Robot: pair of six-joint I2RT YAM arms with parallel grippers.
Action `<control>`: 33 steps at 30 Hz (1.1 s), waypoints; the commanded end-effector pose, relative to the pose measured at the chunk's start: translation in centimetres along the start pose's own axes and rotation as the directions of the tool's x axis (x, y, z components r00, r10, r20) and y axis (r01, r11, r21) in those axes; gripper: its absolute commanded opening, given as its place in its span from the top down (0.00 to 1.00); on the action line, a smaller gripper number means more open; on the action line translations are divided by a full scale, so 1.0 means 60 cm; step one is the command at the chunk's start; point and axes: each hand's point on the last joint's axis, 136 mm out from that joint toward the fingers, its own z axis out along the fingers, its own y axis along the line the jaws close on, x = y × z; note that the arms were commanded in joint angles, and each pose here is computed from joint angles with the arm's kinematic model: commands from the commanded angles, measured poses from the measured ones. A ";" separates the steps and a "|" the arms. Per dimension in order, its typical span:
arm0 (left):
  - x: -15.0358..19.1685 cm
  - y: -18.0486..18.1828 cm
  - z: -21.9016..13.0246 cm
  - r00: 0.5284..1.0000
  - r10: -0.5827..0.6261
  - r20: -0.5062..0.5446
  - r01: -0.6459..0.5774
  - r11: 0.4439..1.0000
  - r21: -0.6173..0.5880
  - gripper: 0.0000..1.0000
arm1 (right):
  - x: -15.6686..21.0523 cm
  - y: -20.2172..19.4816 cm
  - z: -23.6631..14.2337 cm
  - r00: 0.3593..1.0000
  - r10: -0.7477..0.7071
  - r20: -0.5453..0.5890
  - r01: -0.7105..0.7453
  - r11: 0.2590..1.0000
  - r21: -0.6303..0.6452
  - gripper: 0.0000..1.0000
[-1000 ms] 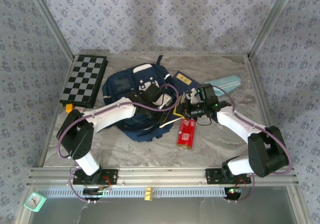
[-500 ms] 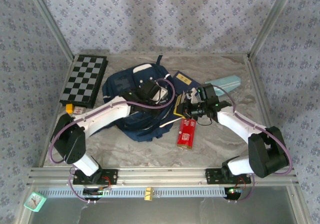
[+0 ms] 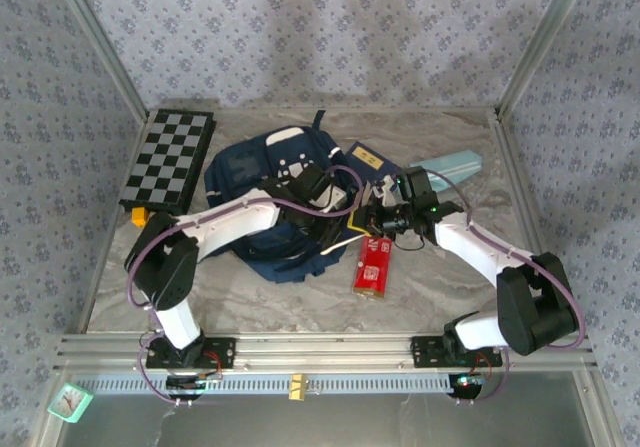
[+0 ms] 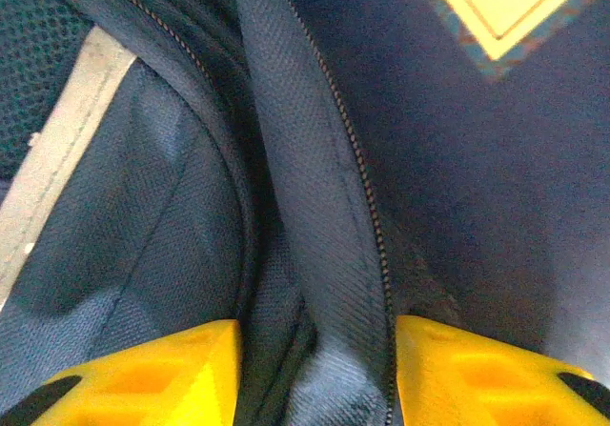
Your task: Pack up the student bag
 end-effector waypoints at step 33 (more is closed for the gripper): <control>-0.148 0.031 -0.320 0.887 0.201 0.416 -0.060 0.943 -0.326 1.00 | -0.099 0.054 0.185 0.973 -0.217 0.081 0.218 0.976 -0.005 0.80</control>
